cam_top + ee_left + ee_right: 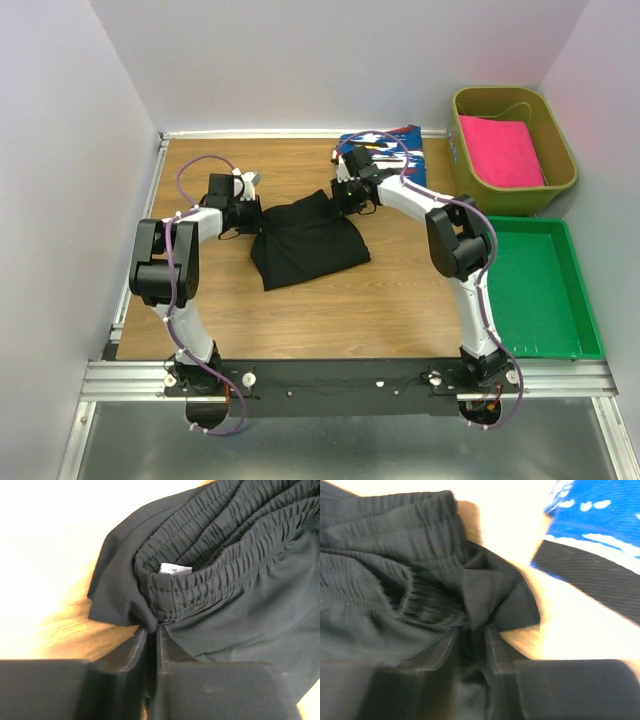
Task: Fold and stack the mixed laundry pile
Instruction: Pick up the shorts from the center of the board.
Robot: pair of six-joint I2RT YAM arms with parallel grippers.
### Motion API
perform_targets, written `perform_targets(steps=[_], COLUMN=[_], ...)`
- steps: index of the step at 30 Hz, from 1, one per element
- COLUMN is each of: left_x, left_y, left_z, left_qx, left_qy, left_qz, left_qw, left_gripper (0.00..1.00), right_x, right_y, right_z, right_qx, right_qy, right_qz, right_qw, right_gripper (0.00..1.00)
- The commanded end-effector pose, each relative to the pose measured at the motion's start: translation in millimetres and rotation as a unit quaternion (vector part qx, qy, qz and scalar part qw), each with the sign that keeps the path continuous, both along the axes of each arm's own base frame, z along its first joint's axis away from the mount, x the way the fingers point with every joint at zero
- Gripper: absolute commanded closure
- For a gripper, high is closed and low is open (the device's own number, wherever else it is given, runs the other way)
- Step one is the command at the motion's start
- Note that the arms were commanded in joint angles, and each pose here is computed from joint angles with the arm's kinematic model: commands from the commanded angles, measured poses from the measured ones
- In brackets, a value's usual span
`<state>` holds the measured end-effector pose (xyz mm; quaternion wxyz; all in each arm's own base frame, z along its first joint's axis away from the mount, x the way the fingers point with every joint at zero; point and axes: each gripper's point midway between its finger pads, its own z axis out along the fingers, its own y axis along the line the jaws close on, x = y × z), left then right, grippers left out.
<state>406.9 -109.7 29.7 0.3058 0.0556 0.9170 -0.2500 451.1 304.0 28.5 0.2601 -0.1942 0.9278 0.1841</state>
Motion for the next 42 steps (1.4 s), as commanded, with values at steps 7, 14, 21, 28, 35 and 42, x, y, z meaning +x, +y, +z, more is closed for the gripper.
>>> perform_targets(steps=[7,14,21,28,35,42], left_x=[8.3,21.7,31.3,44.7,63.8,102.6], left_y=[-6.0,-10.5,-28.5,-58.5,-110.6,-158.8], left_z=[27.8,84.4,120.3,174.4,224.1,284.1], left_qx=[0.006,0.021,0.02,0.012,-0.002,-0.024], left_qy=[-0.044,-0.123,-0.168,-0.226,-0.275,-0.341], left_qz=[-0.015,-0.018,-0.036,-0.067,-0.113,-0.133], left_qw=[0.999,0.992,0.985,0.972,0.955,0.931], left_gripper=[1.0,1.0,1.0,1.0,1.0,1.0], right_x=[3.0,12.8,15.3,15.9,30.9,53.9], right_y=[4.8,-4.4,-17.2,-49.6,-110.4,-166.5], right_z=[38.4,87.2,110.1,148.3,191.6,227.0], right_qx=[0.028,0.033,0.016,-0.004,-0.012,-0.027], right_qy=[-0.042,-0.103,-0.133,-0.177,-0.21,-0.247], right_qz=[0.001,-0.028,-0.044,-0.071,-0.121,-0.16], right_qw=[0.999,0.994,0.99,0.982,0.97,0.955], right_gripper=[0.99,0.99,0.99,0.99,0.99,0.99])
